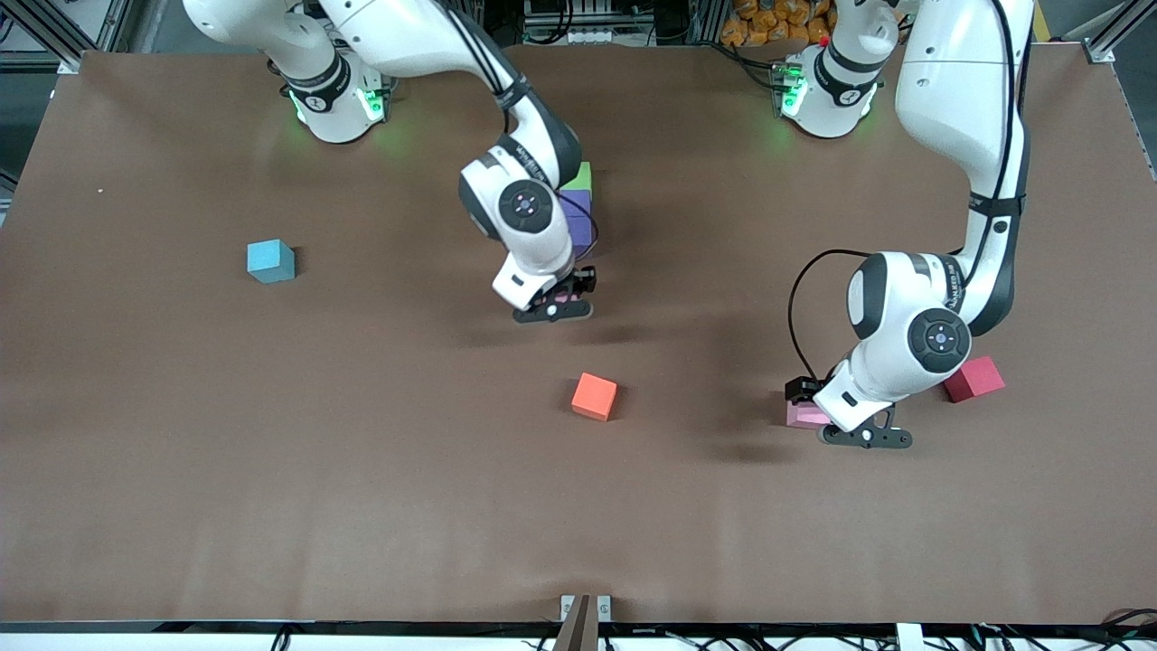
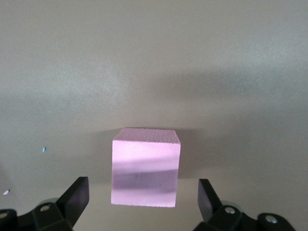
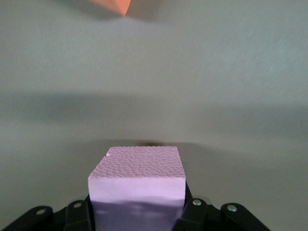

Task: Arrange blocks into number 1
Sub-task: 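Place the pink block in line with the right gripper while the left gripper grasps pink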

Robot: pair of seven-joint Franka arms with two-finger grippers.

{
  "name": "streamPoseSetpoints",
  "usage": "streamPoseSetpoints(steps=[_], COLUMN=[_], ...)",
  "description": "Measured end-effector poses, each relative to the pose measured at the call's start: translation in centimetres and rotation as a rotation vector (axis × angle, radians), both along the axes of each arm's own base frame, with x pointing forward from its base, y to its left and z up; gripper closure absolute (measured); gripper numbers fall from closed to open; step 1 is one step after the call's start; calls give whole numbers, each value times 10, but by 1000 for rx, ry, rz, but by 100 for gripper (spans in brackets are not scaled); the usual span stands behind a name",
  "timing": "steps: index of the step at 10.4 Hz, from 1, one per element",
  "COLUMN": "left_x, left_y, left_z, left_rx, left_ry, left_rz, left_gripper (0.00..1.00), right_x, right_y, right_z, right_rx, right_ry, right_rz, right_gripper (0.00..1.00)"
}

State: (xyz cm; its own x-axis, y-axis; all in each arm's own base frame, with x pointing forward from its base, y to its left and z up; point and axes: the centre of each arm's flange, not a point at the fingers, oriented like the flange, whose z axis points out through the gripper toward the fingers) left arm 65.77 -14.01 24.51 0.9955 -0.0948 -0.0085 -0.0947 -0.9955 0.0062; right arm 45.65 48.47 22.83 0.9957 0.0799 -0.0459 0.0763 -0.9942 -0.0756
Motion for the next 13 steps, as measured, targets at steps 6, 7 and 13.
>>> streamPoseSetpoints(steps=[6, 7, 13], left_x=[1, 1, 3], left_y=[3, 4, 4], left_z=[-26, -31, -40], left_rx=[15, 17, 22], left_ry=[0, 3, -15], left_rz=[3, 3, 2], left_gripper=[0, 0, 39], right_x=[-44, -50, -65], right_y=[22, 23, 28], right_z=[-21, -25, -31], right_rx=[-24, -30, -29], right_ry=[15, 19, 12], right_rz=[19, 26, 47], right_gripper=[39, 39, 37])
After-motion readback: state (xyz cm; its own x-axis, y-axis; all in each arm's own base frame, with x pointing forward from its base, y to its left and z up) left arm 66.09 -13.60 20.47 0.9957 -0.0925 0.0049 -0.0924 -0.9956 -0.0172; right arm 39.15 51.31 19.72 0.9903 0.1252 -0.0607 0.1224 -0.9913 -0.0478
